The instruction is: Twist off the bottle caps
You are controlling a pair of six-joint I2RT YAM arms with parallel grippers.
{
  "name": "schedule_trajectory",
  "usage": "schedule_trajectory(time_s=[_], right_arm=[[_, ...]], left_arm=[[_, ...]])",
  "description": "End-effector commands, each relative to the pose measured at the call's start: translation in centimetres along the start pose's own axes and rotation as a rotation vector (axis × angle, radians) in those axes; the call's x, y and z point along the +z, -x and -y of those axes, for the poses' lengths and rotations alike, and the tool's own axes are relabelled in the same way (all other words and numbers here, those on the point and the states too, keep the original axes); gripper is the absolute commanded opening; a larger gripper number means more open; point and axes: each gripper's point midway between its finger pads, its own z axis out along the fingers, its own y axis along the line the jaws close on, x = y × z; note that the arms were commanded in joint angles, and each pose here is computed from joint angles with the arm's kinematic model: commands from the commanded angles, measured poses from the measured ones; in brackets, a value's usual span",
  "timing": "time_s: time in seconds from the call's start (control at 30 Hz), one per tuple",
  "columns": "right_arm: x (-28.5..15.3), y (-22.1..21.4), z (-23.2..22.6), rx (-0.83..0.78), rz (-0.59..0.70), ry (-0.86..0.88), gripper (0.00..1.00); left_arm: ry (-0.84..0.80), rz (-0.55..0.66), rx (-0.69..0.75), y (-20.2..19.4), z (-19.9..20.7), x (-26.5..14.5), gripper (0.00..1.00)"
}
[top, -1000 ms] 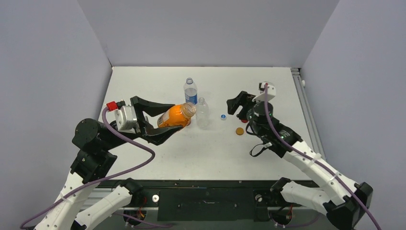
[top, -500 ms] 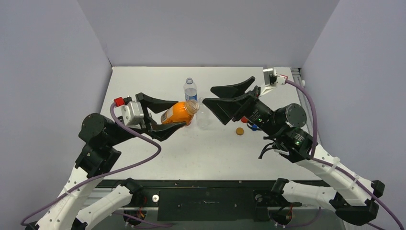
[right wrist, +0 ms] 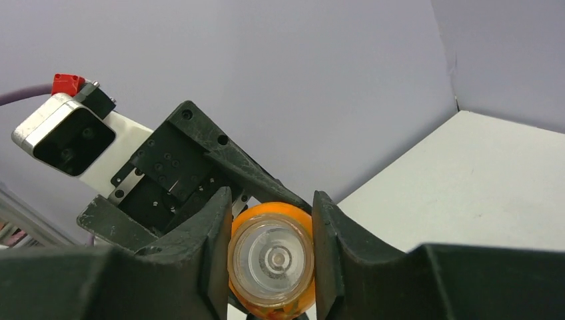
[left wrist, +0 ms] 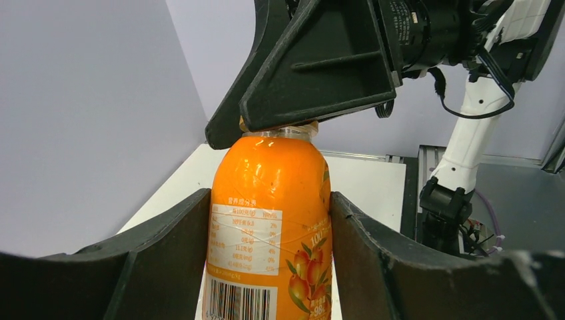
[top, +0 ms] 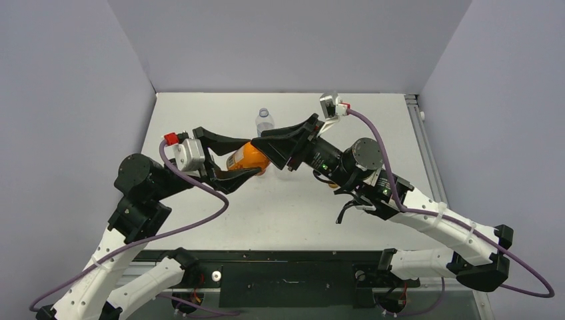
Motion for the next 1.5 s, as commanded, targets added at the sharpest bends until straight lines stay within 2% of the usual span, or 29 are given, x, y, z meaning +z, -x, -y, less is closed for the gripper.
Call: schedule_trajectory(time_s=[0.0, 0.03, 0.07, 0.1, 0.13, 0.17, 0.2, 0.23, 0.27, 0.4, 0.47, 0.6, 0.73, 0.83, 1.0, 1.17, 1.33, 1.47], right_arm=[[0.0, 2.4, -0.1, 0.010, 0.062, -0.044, 0.07], [0.1, 2.2, 0.2, 0.011, 0.053, -0.062, 0.00], [0.2, 2.0, 0.3, 0.009, 0.045, -0.070, 0.00], [0.1, 1.7, 0.6, 0.007, 0.029, -0.084, 0.00], [0.0, 1.5, 0.8, -0.002, 0.021, -0.095, 0.00], [-0.2, 1.2, 1.4, -0.018, 0.009, -0.121, 0.00], [-0.6, 1.3, 1.8, -0.028, 0.006, -0.139, 0.00], [-1.1, 1.0, 3.1, -0.053, -0.008, -0.190, 0.00], [-1.7, 1.0, 3.8, -0.064, -0.019, -0.220, 0.00], [-4.2, -0.3, 9.5, -0.087, -0.067, -0.374, 0.00], [-6.2, -1.1, 13.8, -0.118, -0.093, -0.514, 0.00], [-10.2, -4.1, 20.3, -0.218, -0.156, -0.790, 0.00], [-11.8, -7.6, 24.6, -0.275, -0.212, -0.942, 0.00], [-11.9, -10.1, 26.6, -0.307, -0.261, -0.989, 0.00], [-11.8, -14.2, 28.9, -0.341, -0.292, -1.013, 0.00], [-11.5, -17.0, 30.0, -0.357, -0.267, -0.997, 0.00], [-11.3, -18.9, 31.3, -0.398, -0.259, -1.018, 0.00], [-11.1, -20.5, 32.2, -0.402, -0.265, -1.036, 0.00]], left_arm=[[-0.004, 0.065, 0.052, 2.3, 0.2, -0.2, 0.00], [0.005, 0.076, 0.057, 2.5, 0.0, -0.1, 0.00], [0.013, 0.082, 0.056, 2.7, -0.2, 0.0, 0.02], [0.038, 0.090, 0.055, 2.9, -0.6, 0.0, 0.10], [0.055, 0.090, 0.045, 2.9, -0.9, 0.0, 0.39], [0.091, 0.085, 0.034, 2.7, -1.5, 0.0, 0.60], [0.119, 0.087, 0.037, 2.9, -2.0, -0.1, 0.92], [0.130, 0.039, 0.031, 1.8, -2.3, -0.2, 0.99], [0.152, 0.022, 0.032, 1.9, -2.7, -0.2, 0.98], [0.223, -0.259, -0.043, -2.9, -4.0, -1.2, 0.97], [0.283, -0.361, -0.064, -4.8, -4.8, -2.3, 0.97], [0.412, -0.406, -0.053, -5.7, -6.7, -4.1, 0.97], [0.532, -0.494, -0.047, -6.9, -8.5, -5.8, 0.97], [0.677, -0.559, -0.075, -7.7, -11.2, -6.9, 0.96], [0.762, -0.610, -0.088, -9.4, -14.0, -9.2, 0.97], [0.859, -0.652, -0.217, -10.5, -17.6, -10.3, 0.97], [0.970, -0.753, -0.267, -13.3, -19.4, -12.9, 0.96], [1.008, -0.723, -0.235, -15.0, -19.5, -14.8, 0.97]])
